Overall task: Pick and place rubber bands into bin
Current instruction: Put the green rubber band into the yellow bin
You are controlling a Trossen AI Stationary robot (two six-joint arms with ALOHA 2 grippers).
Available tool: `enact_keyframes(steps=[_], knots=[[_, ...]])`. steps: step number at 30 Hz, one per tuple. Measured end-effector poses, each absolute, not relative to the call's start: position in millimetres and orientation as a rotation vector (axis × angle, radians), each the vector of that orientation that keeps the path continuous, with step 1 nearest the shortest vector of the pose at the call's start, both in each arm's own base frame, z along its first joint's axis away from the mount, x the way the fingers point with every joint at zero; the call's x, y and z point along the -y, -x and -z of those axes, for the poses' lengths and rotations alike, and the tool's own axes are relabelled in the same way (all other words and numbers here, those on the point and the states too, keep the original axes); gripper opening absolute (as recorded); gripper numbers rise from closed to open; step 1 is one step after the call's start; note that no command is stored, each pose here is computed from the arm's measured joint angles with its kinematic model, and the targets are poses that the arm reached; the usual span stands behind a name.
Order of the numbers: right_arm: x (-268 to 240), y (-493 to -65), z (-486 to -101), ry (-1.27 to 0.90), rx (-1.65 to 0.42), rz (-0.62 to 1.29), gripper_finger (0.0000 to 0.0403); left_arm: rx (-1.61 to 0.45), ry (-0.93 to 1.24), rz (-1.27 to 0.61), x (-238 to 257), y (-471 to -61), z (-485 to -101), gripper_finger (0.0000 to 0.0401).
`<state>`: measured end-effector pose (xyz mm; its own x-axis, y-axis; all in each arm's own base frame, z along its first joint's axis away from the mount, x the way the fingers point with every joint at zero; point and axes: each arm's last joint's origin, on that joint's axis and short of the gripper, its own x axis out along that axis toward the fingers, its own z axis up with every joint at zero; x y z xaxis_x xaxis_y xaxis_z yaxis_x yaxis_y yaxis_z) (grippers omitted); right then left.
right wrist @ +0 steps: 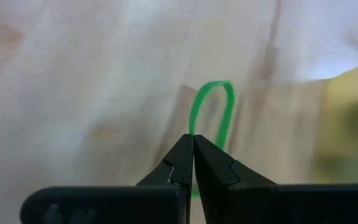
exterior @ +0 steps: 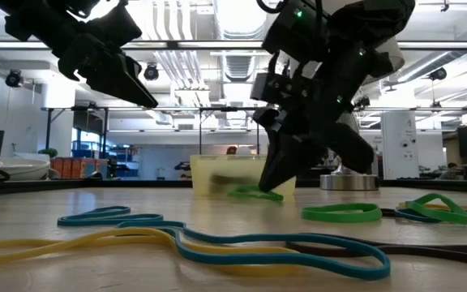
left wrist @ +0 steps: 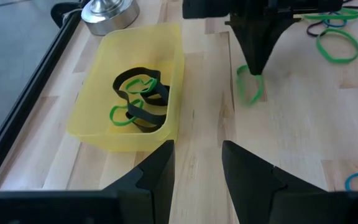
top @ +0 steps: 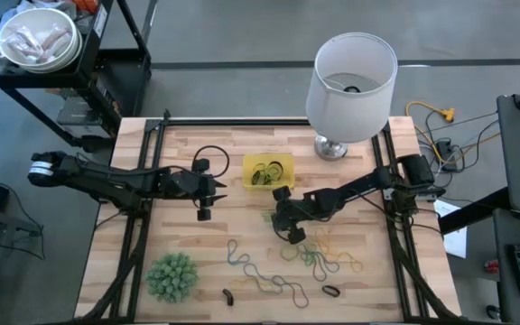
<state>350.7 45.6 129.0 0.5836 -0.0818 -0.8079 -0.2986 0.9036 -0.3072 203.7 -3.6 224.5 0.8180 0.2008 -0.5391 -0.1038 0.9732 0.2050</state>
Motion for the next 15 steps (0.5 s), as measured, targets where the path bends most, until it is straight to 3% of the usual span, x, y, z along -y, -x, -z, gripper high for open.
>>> enact_keyframes(steps=[15], knots=[[-44,-367,-160,0.590,-0.975,-0.013,0.0008,-0.596,-0.170,-0.162,4,-203,-224,0.0118]])
